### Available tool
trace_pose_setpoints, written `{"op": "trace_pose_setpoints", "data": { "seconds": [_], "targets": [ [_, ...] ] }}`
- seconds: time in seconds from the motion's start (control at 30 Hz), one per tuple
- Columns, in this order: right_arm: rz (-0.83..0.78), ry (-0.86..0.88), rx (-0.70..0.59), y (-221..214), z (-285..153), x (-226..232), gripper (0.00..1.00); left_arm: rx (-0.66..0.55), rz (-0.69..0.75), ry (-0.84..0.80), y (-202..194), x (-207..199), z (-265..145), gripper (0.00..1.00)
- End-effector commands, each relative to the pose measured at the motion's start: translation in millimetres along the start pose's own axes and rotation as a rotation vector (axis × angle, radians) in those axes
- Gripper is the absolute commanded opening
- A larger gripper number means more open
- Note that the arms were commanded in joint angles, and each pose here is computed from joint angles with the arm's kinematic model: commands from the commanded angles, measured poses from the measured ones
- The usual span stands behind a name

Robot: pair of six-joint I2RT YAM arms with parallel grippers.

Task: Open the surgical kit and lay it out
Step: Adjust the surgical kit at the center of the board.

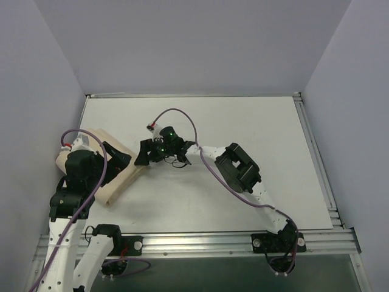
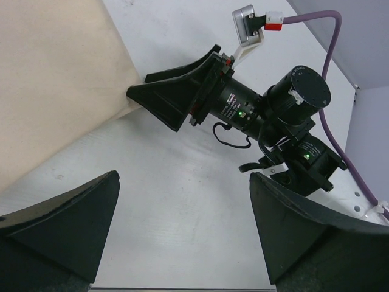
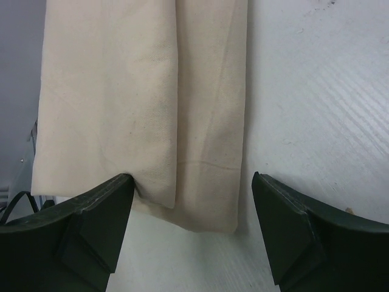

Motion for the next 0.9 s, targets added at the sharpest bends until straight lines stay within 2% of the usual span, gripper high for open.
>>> {"op": "trace_pose_setpoints", "data": {
  "seconds": [0.0,0.07,0.13,0.2,0.23,0.3,0.33,0.37,0.5,0.63,0.8,0.87],
  "targets": [
    [-0.021,0.003,-0.009,4,10,1,0.77,-0.024,-0.010,-0.049,5,-9,1,0.97],
    [-0.016,0.005,-0.005,3,10,1,0.64,-0.017,-0.009,-0.049,4,-8,2,0.98],
    [-0.011,0.020,0.011,0,10,2,0.56,-0.005,0.007,-0.067,2,-10,2,0.98],
    [-0.011,0.031,0.017,-1,9,3,0.52,0.008,0.012,-0.095,1,-14,2,0.98],
    [-0.009,0.033,0.017,-1,8,4,0.44,0.004,0.013,-0.109,1,-15,1,0.99],
    [-0.006,0.034,0.010,-1,6,3,0.36,-0.002,0.015,-0.135,1,-18,2,1.00],
    [0.001,0.031,0.000,1,4,2,0.32,-0.002,0.017,-0.146,0,-19,1,0.95],
    [0.001,0.035,-0.013,3,3,2,0.21,-0.007,0.017,-0.153,1,-20,0,0.92],
    [0.022,0.034,-0.081,12,-17,-2,0.00,0.008,0.024,-0.154,0,-21,3,0.88],
    [0.064,0.011,-0.171,26,-46,-11,0.00,0.067,0.027,-0.117,1,-21,18,0.84],
    [0.105,-0.083,-0.320,47,-101,-26,0.00,0.106,0.004,-0.097,-1,-20,37,0.61],
    [0.151,-0.144,-0.347,43,-128,-50,0.00,0.144,-0.040,-0.043,-7,-14,50,0.58]
  ]
}}
Point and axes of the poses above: each gripper's point midway between its finger pads, its own z axis out along the fingers, its own x axis along the line the jaws close on, y = z × x, the point moved 4 cm from there along -z, back along the fingers, and after that the axes turned 11 degrees about z, right-handed, at the moved point
